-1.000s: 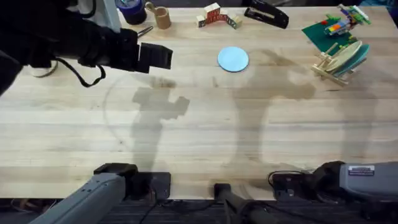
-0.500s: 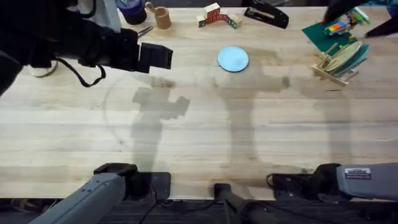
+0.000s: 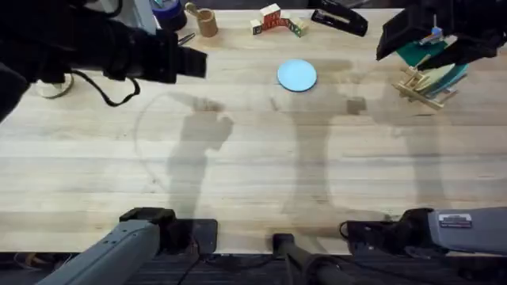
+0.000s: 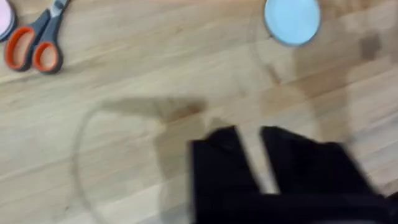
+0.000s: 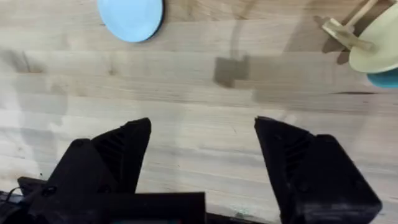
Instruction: Pick up the plates from the table one by one and place each into a slot on the dish rack.
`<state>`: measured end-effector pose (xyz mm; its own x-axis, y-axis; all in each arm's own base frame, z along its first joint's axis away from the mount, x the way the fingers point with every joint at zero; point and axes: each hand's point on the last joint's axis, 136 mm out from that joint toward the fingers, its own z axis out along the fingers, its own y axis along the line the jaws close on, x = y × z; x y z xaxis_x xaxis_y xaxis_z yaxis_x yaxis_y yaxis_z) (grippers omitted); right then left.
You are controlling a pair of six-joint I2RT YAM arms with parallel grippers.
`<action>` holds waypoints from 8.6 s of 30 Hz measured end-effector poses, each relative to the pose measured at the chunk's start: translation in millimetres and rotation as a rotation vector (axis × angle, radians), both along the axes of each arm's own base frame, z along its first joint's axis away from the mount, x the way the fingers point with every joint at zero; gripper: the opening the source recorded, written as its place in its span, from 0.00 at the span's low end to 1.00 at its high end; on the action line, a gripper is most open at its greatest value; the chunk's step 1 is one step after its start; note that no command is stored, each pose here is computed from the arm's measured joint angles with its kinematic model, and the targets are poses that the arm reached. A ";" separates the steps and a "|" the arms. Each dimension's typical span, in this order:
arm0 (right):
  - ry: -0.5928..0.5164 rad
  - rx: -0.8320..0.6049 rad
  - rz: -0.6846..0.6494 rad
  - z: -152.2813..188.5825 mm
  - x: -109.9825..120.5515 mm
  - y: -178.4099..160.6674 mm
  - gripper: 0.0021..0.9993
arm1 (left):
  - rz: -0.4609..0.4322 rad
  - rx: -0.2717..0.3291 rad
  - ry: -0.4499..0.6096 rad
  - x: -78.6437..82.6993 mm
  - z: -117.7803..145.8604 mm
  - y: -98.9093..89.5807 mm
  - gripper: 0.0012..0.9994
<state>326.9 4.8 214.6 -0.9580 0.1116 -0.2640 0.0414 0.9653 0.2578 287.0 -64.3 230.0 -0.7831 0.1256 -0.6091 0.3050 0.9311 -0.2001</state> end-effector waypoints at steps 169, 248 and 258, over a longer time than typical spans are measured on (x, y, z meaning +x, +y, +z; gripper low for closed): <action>-0.163 0.160 0.102 -4.9 61.7 30.6 1.00 | -0.044 -0.664 0.382 165.3 -194.5 -187.7 0.04; -0.143 0.253 0.308 -56.0 95.7 125.4 0.03 | -0.073 -0.448 0.324 132.0 -143.7 -159.7 0.04; -0.215 0.109 0.288 19.9 35.7 97.5 0.03 | -0.140 -0.227 0.146 74.4 -43.5 -117.7 0.04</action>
<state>362.6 102.3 234.5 -0.8784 -0.1159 -0.4636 -0.2938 0.8961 0.3328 361.4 -182.0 186.6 -0.8493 0.1122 -0.5159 0.3799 0.8085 -0.4495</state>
